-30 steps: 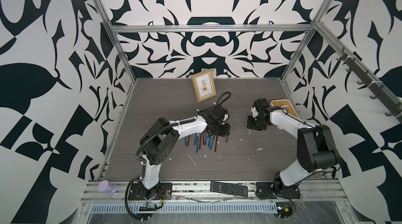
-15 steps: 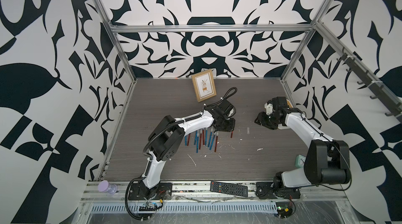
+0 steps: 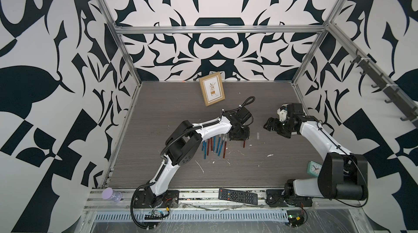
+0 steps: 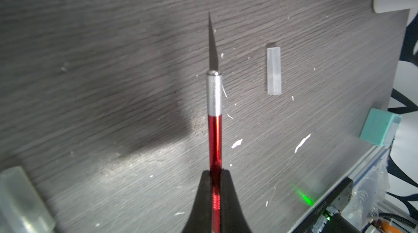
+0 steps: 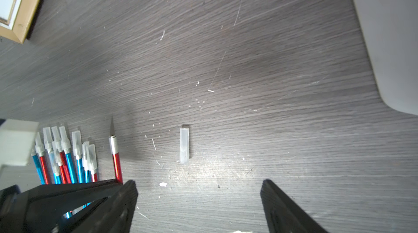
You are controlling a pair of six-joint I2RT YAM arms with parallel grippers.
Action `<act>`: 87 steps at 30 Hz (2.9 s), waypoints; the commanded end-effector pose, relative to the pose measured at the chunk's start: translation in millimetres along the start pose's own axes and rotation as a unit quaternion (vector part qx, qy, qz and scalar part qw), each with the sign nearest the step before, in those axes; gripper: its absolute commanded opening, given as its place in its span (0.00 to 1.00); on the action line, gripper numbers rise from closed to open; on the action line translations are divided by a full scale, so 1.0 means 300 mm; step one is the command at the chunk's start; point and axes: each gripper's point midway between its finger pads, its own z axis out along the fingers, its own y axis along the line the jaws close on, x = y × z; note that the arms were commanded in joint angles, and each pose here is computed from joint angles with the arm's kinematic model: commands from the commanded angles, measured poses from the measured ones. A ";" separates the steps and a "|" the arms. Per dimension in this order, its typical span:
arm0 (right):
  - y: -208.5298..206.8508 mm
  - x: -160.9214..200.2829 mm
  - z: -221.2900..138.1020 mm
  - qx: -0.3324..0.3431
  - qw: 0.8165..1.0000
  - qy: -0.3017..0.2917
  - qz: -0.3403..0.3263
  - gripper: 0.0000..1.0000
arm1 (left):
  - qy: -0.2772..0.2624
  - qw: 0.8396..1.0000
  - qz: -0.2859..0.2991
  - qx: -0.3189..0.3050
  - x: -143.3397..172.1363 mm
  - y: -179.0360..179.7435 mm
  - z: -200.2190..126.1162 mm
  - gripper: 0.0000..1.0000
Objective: Remove protective caps from carving knives
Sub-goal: Place the carving knife at the center of the board.
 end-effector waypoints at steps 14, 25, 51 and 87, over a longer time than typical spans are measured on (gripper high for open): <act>0.036 0.009 0.004 -0.035 0.999 0.005 -0.015 0.89 | 0.027 0.997 -0.043 -0.061 0.042 0.052 0.077 0.03; 0.032 0.012 0.007 -0.033 0.999 0.004 -0.015 0.89 | 0.031 0.996 -0.045 -0.068 0.043 0.059 0.090 0.14; 0.024 0.016 0.005 -0.026 0.999 0.006 -0.018 0.89 | 0.030 0.997 -0.038 -0.066 0.039 0.051 0.084 0.23; 0.092 -0.049 -0.040 -0.019 0.998 -0.029 -0.051 0.89 | -0.094 0.993 0.060 -0.029 -0.068 0.003 -0.246 1.00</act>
